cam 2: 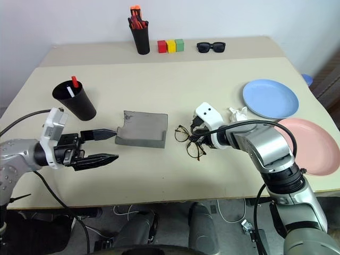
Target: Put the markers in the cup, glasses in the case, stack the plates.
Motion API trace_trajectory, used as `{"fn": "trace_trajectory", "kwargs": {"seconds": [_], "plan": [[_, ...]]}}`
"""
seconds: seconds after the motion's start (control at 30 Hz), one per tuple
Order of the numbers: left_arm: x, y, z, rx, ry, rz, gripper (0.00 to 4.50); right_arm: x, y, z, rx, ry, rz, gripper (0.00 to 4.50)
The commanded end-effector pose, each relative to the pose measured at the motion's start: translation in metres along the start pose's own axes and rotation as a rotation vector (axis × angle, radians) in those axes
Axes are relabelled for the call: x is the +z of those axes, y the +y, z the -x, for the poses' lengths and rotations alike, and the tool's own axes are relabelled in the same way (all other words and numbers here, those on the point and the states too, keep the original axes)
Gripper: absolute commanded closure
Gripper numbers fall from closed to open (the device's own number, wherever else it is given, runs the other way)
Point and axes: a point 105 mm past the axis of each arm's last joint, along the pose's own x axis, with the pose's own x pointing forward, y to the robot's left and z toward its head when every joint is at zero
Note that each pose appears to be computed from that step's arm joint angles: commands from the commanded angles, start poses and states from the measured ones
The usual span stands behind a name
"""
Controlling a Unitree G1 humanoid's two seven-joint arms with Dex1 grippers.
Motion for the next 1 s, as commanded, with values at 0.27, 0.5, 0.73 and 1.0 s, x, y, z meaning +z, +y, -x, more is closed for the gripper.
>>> {"fn": "trace_trajectory", "kwargs": {"seconds": [0.27, 0.5, 0.73, 1.0], "plan": [[0.019, -0.004, -0.009, 0.001, -0.029, -0.075, 0.0, -0.005, -0.001, -0.008, -0.001, 0.023, -0.021, 3.9], [0.018, -0.003, -0.008, 0.013, -0.031, -0.073, 0.0, 0.007, -0.006, -0.004, -0.027, -0.002, 0.016, 4.46], [0.018, -0.002, -0.001, 0.044, -0.046, -0.066, 0.0, 0.078, -0.011, 0.011, -0.068, -0.199, 0.109, 4.46], [0.017, 0.005, 0.008, 0.099, -0.062, -0.076, 0.0, 0.13, 0.033, -0.028, 0.057, -0.396, 0.094, 4.46]]}}
